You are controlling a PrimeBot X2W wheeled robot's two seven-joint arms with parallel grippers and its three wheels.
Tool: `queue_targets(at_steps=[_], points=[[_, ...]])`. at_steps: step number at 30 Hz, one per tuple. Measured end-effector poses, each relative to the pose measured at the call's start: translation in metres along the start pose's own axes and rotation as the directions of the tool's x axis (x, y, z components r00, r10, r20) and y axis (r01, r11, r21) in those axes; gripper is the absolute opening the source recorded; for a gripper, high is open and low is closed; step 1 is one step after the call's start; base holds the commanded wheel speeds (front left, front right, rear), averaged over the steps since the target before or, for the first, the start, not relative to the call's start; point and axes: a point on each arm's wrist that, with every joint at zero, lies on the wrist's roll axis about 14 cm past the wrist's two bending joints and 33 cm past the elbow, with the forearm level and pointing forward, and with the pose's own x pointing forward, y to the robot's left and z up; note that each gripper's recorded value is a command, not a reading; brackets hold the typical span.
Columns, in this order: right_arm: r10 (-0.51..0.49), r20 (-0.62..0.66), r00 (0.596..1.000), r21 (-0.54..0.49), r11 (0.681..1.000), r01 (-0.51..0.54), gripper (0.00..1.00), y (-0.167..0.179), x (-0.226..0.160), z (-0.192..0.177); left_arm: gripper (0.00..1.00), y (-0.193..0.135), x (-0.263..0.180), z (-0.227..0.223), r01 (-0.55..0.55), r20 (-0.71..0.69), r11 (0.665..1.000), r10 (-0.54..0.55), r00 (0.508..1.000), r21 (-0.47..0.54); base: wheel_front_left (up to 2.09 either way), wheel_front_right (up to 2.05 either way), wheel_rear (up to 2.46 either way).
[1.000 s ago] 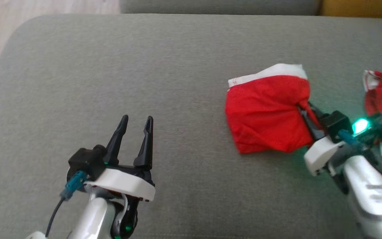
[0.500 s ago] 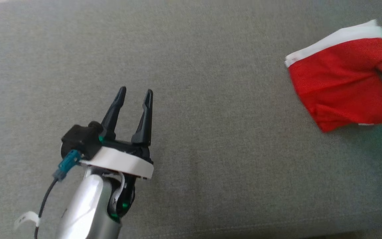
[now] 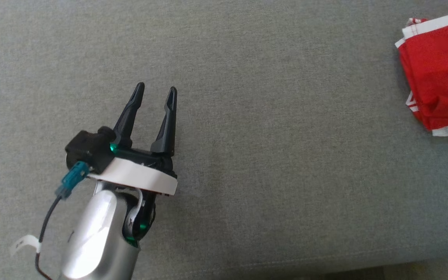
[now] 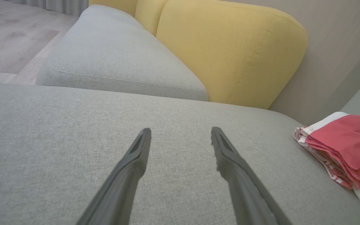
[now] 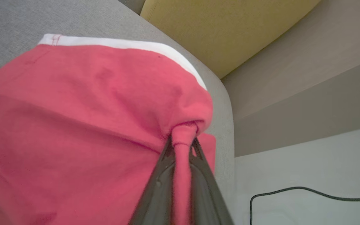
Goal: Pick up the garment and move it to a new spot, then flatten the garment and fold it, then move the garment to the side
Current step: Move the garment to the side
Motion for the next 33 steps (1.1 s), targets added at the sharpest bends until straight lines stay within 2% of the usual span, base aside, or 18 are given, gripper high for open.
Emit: queue_targets(at_steps=[6, 7, 8, 9, 10, 19, 24, 29, 31, 32, 33], points=[[-0.023, -0.062, 0.998, 0.063, 0.998, 0.027, 0.00, 0.001, 0.000, -0.012, 1.00, 0.004, -0.001, 0.000, -0.010, 0.000, 1.000, 0.010, 1.000, 0.003, 0.00, 0.00, 0.00], [-0.030, -0.065, 0.997, 0.074, 0.997, 0.035, 0.02, -0.001, -0.001, -0.012, 1.00, 0.004, -0.001, 0.001, -0.011, 0.000, 1.000, 0.011, 1.000, 0.004, 0.00, 0.00, 0.00], [-0.038, -0.061, 0.997, 0.082, 0.996, 0.043, 0.64, -0.002, -0.002, -0.011, 1.00, 0.004, -0.002, 0.001, -0.011, 0.000, 1.000, 0.011, 1.000, 0.004, 0.00, 0.00, 0.00], [-0.043, -0.057, 0.997, 0.091, 0.995, 0.048, 0.87, -0.003, -0.003, -0.011, 1.00, 0.004, -0.002, 0.001, -0.010, 0.001, 1.000, 0.010, 1.000, 0.004, 0.00, 0.00, 0.00], [-0.045, -0.059, 0.997, 0.095, 0.994, 0.050, 1.00, -0.003, -0.003, -0.011, 1.00, 0.003, -0.002, 0.002, -0.010, 0.002, 1.000, 0.010, 1.000, 0.005, 0.00, 0.00, 0.00], [-0.077, -0.025, 0.997, 0.153, 0.985, 0.080, 1.00, -0.009, -0.011, 0.001, 1.00, 0.001, -0.003, 0.006, -0.007, 0.011, 1.000, 0.006, 1.000, 0.010, 0.00, 0.00, 0.00], [-0.092, 0.140, 0.986, 0.212, 0.975, 0.061, 1.00, -0.003, -0.021, 0.047, 1.00, -0.002, -0.005, 0.018, -0.003, 0.037, 1.000, 0.003, 0.999, 0.022, 0.00, 0.00, 0.00], [-0.103, 0.400, 0.911, 0.307, 0.951, -0.027, 1.00, 0.015, -0.043, 0.119, 1.00, -0.003, -0.013, 0.039, -0.022, 0.083, 0.999, 0.019, 0.996, 0.037, 0.00, 0.00, 0.00], [-0.104, 0.479, 0.872, 0.340, 0.937, -0.076, 1.00, 0.026, -0.055, 0.141, 1.00, -0.004, -0.019, 0.046, -0.032, 0.099, 0.999, 0.027, 0.995, 0.043, 0.00, 0.00, 0.00], [-0.104, 0.479, 0.872, 0.340, 0.937, -0.076, 1.00, 0.026, -0.055, 0.141, 1.00, -0.004, -0.019, 0.046, -0.032, 0.099, 0.999, 0.027, 0.995, 0.043, 0.00, 0.00, 0.00], [-0.109, 0.513, 0.852, 0.361, 0.927, -0.098, 1.00, 0.031, -0.061, 0.150, 1.00, -0.005, -0.023, 0.048, -0.034, 0.104, 0.998, 0.029, 0.994, 0.046, 0.00, 0.00, 0.00]])
